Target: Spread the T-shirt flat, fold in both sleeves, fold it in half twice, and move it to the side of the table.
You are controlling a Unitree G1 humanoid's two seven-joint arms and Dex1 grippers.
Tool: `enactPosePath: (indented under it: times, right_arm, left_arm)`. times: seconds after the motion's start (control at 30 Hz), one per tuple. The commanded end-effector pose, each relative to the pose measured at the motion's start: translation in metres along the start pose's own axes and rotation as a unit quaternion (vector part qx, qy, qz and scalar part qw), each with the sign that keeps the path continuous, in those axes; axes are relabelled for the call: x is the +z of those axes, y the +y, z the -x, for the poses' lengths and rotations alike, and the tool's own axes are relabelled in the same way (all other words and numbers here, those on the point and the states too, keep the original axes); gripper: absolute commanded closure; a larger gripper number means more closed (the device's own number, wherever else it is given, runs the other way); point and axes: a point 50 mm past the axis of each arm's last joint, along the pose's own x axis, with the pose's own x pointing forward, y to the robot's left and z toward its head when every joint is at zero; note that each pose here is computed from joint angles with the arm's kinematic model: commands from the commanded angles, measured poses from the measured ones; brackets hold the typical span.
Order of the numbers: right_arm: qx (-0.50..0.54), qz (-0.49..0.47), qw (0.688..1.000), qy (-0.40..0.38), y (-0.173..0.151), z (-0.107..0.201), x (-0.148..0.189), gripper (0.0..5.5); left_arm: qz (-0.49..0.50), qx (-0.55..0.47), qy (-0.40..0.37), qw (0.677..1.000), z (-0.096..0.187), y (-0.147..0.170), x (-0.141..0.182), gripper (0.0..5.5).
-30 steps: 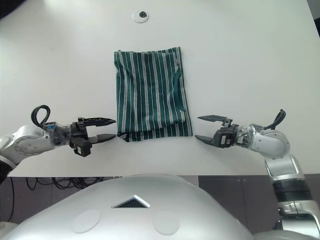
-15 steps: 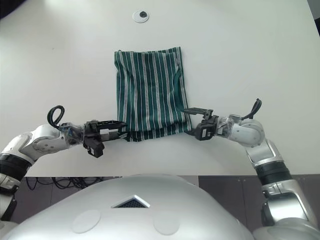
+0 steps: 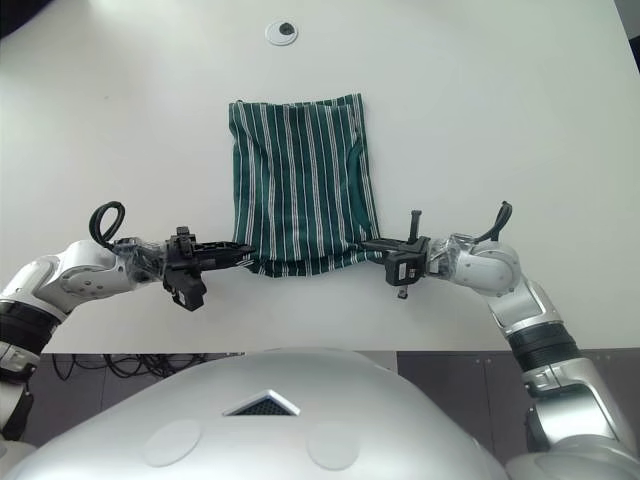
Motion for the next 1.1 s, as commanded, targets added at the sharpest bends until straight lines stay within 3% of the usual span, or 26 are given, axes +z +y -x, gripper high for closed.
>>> enactPosePath:
  times: [0.03,0.1,0.13,0.2,0.3,0.4,0.53,0.97,1.1]
  right_arm:
    - [0.034,-0.059,0.998,0.013,0.01,0.006,-0.003,5.5]
    - [0.054,-0.142,0.988,-0.037,0.013,0.013,0.013,5.5]
    - [0.074,-0.193,0.976,-0.067,0.014,0.021,0.023,5.5]
    - [0.126,-0.262,0.951,-0.102,0.02,0.037,0.037,5.5]
    - [0.2,-0.328,0.915,-0.123,0.029,0.06,0.044,5.5]
    - [0.202,-0.348,0.906,-0.135,0.026,0.064,0.046,5.5]
    - [0.182,-0.354,0.908,-0.132,0.021,0.066,0.047,5.5]
    - [-0.065,-0.307,0.945,-0.092,-0.036,0.041,0.017,5.5]
    - [-0.098,-0.279,0.954,-0.056,-0.046,0.033,0.008,5.5]
  left_arm:
    - [0.065,-0.039,0.012,0.997,0.0,-0.018,0.002,5.38]
    - [0.25,0.003,-0.02,0.968,0.0,-0.009,0.019,5.39]
    - [0.36,-0.024,-0.045,0.932,0.007,-0.007,0.029,5.4]
    - [0.485,-0.112,-0.086,0.863,0.025,-0.011,0.044,5.41]
    - [0.565,-0.164,-0.128,0.798,0.046,-0.009,0.049,5.42]
    - [0.588,-0.159,-0.16,0.776,0.049,-0.001,0.052,5.42]
    - [0.602,-0.145,-0.175,0.766,0.053,0.007,0.053,5.43]
    - [0.566,0.091,-0.054,0.818,0.025,0.023,-0.02,5.43]
    - [0.547,0.111,-0.011,0.829,0.017,0.022,-0.034,5.43]
